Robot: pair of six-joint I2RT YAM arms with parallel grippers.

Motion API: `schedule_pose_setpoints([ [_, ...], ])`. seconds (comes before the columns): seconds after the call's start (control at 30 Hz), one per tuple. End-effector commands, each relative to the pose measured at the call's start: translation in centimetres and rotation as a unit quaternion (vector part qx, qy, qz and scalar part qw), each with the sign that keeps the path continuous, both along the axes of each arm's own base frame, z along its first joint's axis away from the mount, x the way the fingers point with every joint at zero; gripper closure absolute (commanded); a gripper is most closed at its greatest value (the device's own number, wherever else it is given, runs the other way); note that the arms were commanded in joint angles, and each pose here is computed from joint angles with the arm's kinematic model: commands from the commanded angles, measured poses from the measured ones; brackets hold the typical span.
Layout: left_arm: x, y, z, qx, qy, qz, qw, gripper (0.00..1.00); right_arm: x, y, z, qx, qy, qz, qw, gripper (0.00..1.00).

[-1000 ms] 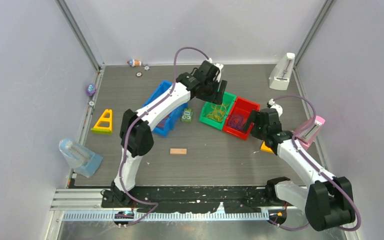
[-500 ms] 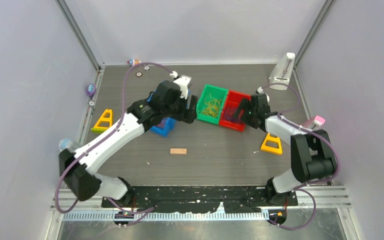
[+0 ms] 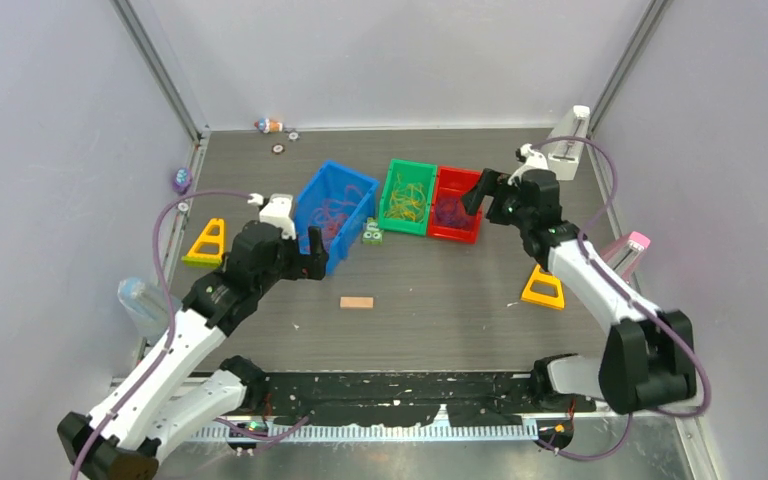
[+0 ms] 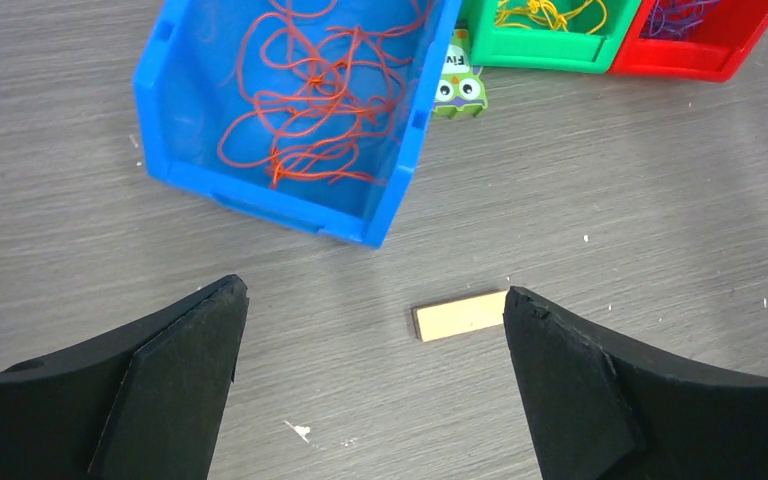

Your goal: Untangle the cables

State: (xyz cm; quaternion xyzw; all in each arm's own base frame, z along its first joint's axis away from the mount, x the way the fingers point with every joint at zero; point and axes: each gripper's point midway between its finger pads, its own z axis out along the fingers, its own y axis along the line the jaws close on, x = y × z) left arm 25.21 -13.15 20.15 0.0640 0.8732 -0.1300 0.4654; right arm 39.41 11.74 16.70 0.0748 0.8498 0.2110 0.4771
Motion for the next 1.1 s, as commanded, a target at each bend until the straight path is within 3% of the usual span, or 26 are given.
schedule_pose_setpoints([
  [0.0,0.2,1.9,1.5,-0.041,-0.07,0.062,0.995,0.0,-3.0,-1.7,3.4,-0.042,-0.079,0.011,0.996,0.05],
  [0.3,-1.5,5.2,-1.7,-0.066,-0.145,0.118,0.98,0.0,-9.0,-4.9,3.8,-0.07,-0.182,-0.031,0.98,0.05],
  [0.43,-0.8,7.1,-3.3,-0.042,-0.204,0.153,0.966,0.0,-10.6,-7.2,4.2,-0.071,-0.274,-0.093,0.955,0.05],
  [0.57,0.1,10.0,-4.0,0.013,-0.263,0.21,0.942,0.01,-10.9,-9.7,2.3,-0.143,-0.27,-0.131,0.943,0.05],
  [0.83,2.6,13.1,-3.9,0.104,-0.316,0.258,0.907,0.0,-8.4,-11.9,-0.5,-0.212,-0.27,-0.175,0.923,0.05],
  [1.07,6.6,13.9,-5.4,0.074,-0.296,0.226,0.925,0.01,-6.4,-12.2,-2.0,-0.217,-0.275,-0.159,0.923,0.05],
])
